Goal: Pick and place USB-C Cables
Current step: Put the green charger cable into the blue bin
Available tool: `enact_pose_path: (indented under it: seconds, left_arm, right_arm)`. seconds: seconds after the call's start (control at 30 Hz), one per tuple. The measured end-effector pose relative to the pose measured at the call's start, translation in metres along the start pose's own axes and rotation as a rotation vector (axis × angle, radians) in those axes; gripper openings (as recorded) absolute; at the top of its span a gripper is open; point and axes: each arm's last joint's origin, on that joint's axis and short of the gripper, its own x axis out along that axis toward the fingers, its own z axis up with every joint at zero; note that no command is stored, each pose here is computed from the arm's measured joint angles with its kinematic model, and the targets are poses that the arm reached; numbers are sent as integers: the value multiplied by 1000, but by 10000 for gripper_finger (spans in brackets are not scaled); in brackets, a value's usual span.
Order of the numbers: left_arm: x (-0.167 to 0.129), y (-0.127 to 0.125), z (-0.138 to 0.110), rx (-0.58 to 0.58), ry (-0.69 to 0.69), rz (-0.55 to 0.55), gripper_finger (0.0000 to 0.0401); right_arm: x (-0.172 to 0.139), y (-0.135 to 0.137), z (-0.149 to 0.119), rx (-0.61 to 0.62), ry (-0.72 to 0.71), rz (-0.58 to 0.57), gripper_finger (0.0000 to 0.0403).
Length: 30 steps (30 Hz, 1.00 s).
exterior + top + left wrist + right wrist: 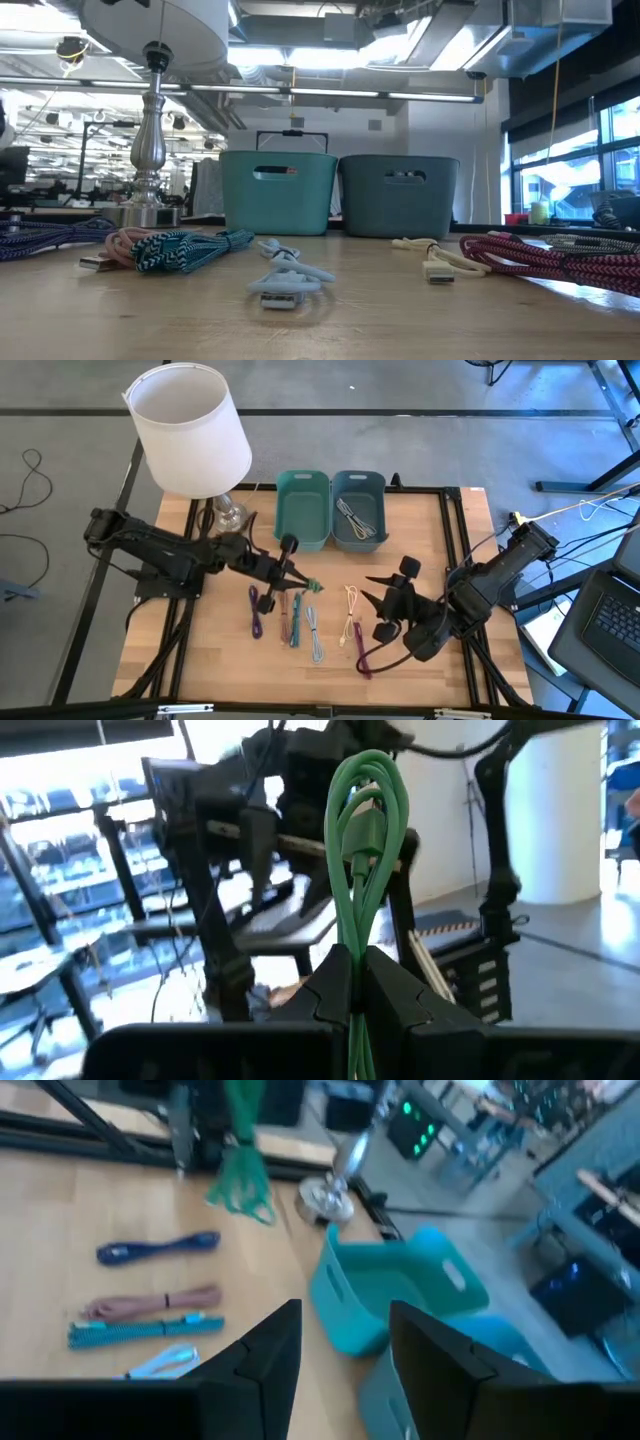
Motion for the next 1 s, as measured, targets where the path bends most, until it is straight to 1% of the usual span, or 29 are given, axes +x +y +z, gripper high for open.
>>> enact_pose_path:
  seconds: [0.1,0.23,0.4,0.6,0.9,1.0]
  left_arm:
    - [-1,6,1,10,-24,2,7]
    - [-3,14,2,3,-34,33,8]
    - [-4,17,1,-4,-35,46,8]
    - [-4,16,3,-16,-62,-2,8]
    - [-4,16,3,-16,-62,-2,8]
    - [-4,16,3,-16,-62,-2,8]
  right_arm:
    - [6,0,11,-15,-44,26,155]
    - [19,-1,26,-32,-95,114,155]
    - [38,-2,38,-64,-160,181,155]
    - [60,-8,43,-98,-173,234,155]
    - [74,-18,53,-76,-257,312,155]
    - [81,-19,55,-72,-275,330,148]
